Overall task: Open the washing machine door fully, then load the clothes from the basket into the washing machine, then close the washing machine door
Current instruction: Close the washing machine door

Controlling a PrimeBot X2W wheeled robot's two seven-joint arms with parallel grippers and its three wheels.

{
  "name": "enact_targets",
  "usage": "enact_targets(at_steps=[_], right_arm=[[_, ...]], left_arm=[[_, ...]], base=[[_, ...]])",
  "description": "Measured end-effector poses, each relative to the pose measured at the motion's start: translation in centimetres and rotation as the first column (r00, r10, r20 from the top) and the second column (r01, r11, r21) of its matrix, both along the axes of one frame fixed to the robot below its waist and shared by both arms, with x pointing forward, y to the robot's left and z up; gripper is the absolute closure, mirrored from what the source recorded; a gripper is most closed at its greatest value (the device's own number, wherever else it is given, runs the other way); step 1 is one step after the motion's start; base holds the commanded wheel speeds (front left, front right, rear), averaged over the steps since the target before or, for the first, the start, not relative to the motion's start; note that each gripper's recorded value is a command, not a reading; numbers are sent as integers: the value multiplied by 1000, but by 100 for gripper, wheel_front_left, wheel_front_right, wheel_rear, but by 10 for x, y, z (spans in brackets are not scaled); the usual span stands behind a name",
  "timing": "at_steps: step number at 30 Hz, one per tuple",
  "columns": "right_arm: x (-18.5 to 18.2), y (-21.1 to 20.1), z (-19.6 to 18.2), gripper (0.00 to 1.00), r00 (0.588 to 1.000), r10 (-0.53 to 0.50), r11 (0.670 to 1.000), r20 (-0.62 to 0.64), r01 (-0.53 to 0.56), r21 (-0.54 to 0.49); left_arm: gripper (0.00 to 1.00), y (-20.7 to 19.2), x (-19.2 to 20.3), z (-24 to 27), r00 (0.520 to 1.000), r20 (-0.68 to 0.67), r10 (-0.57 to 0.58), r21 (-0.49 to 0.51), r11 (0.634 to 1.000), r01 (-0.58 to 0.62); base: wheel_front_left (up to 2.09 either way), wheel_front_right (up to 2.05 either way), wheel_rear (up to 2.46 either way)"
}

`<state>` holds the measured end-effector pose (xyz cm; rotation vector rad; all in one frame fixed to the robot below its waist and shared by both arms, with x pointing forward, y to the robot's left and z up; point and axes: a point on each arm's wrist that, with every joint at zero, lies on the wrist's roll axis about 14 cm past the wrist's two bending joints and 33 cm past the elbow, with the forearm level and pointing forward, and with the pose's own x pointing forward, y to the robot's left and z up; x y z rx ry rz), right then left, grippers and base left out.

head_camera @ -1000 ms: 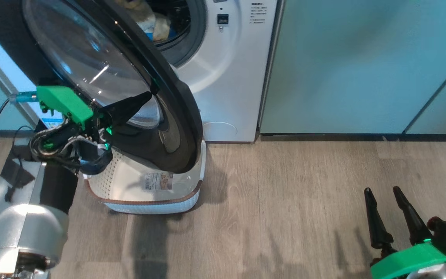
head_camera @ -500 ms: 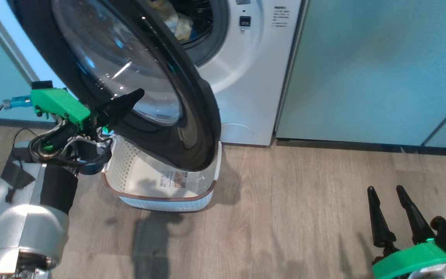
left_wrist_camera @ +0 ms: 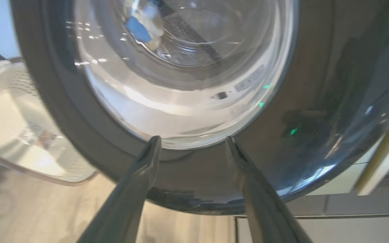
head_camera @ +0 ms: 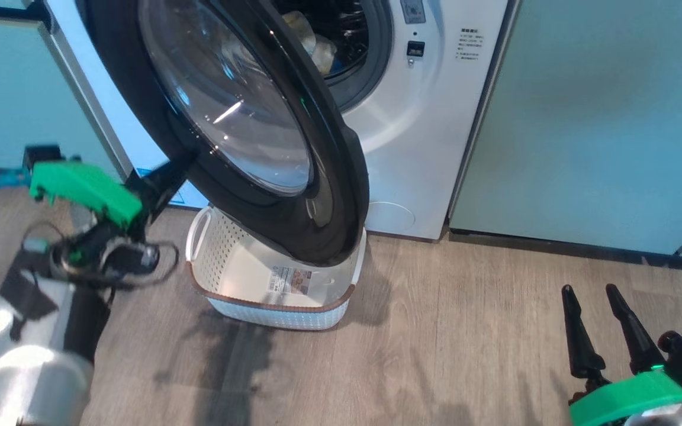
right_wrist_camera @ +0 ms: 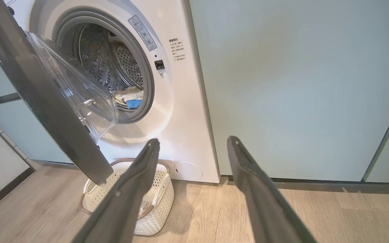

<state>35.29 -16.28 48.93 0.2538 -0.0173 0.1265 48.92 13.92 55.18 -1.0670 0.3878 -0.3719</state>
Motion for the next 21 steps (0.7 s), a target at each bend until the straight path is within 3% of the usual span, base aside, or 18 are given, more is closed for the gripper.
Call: enact_targets(at_steps=[6, 11, 15, 21], right_arm=[[0, 3, 3, 0, 1000, 8, 1000, 11, -8, 4], [-9, 2, -1, 0, 1000, 0, 1000, -1, 0, 10], [-13, 1, 0, 0, 1000, -8, 1000, 1, 8, 14], [-16, -4, 4, 0, 1000, -24, 1000, 15, 24, 15]], left_arm=[[0, 17, -17, -15, 997, 50, 53, 155, 986, -60], [0, 26, -38, -27, 990, 124, 66, 301, 948, -101], [0, 41, -54, -38, 977, 184, 103, 385, 908, -168], [0, 61, -76, -42, 933, 343, 106, 513, 811, -281]], base=[[0, 0, 0], [0, 0, 0], [0, 0, 0], [0, 0, 0]])
